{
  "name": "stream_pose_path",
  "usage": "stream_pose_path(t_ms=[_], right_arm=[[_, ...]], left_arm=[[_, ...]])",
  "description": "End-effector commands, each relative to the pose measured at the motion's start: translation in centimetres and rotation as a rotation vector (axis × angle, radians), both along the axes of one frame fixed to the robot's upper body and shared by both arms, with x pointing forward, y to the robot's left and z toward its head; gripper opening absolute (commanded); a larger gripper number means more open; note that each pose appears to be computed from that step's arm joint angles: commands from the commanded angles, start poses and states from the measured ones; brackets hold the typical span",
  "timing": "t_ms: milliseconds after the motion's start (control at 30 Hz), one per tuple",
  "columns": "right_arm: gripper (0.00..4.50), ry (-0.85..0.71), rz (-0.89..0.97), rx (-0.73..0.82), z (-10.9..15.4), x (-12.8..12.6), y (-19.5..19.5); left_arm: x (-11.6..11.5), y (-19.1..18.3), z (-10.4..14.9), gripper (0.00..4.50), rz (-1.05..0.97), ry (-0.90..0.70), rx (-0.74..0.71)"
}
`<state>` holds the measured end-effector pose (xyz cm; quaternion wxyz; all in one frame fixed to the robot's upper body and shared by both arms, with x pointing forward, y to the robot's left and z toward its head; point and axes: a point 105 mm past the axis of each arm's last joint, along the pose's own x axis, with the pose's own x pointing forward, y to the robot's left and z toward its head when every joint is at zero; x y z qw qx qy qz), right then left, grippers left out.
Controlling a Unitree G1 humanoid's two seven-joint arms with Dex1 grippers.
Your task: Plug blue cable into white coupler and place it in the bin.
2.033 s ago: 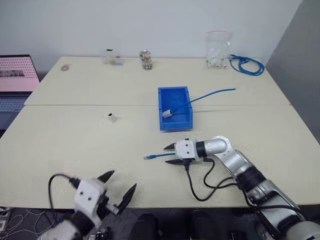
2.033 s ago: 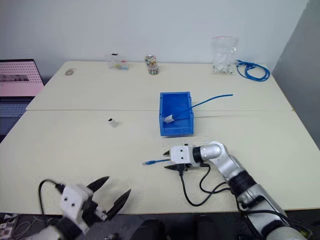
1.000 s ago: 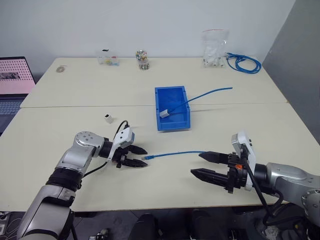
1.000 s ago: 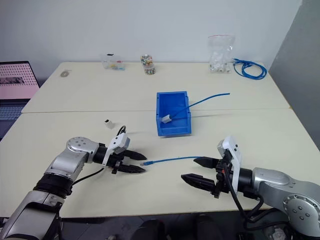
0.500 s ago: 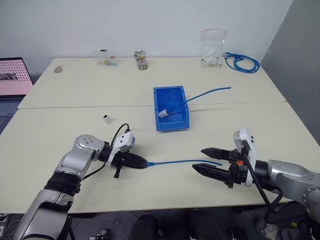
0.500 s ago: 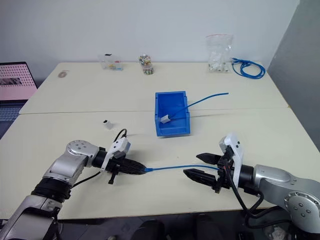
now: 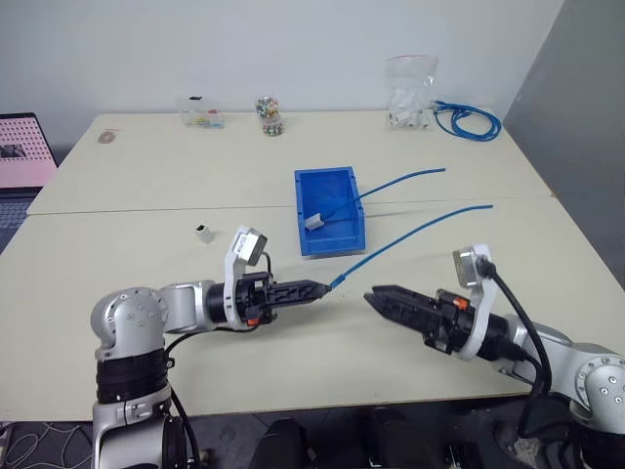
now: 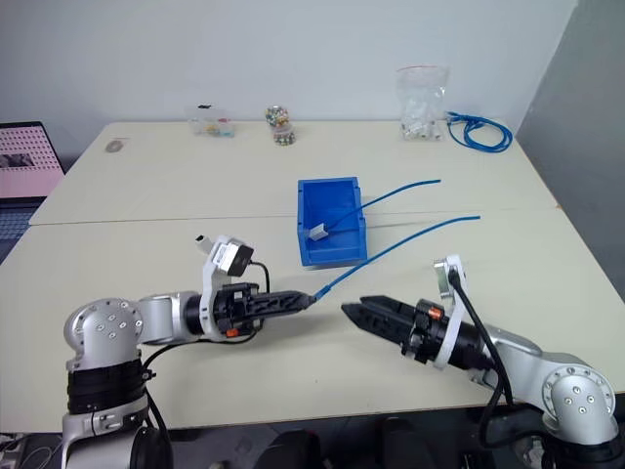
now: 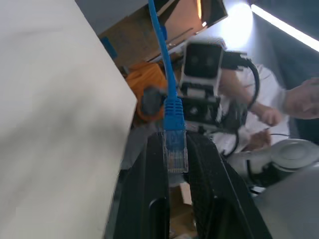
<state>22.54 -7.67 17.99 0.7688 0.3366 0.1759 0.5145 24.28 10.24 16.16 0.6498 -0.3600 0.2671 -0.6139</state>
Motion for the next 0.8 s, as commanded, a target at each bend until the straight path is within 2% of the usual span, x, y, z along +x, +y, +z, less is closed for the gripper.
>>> stream_pose_path(t_ms=[33, 367, 400, 467, 800], right_arm=[[4.28, -0.009, 0.065, 0.06, 1.1, -0.5, 1.4], [4.28, 0.002, 0.091, 0.09, 1.0, -0.3, 3.3], [3.98, 0.002, 0.081, 0.094, 1.1, -0.1, 3.3], [3.74, 0.004, 0.069, 0.1, 1.2, 0.1, 3.2], [1.46, 0.017, 0.072, 0.087, 0.8, -0.4, 3.7]], left_arm=[[-0.9, -0.5, 1.2, 0.23, -0.015, -0.028, -0.037], [-1.5, -1.0, 1.2, 0.23, -0.009, -0.001, -0.019], [-1.3, -0.8, 1.3, 0.23, -0.007, 0.002, -0.017], [-1.2, -0.7, 1.4, 0.23, -0.004, 0.007, -0.016], [-1.4, -1.4, 1.6, 0.23, -0.003, 0.018, -0.029]])
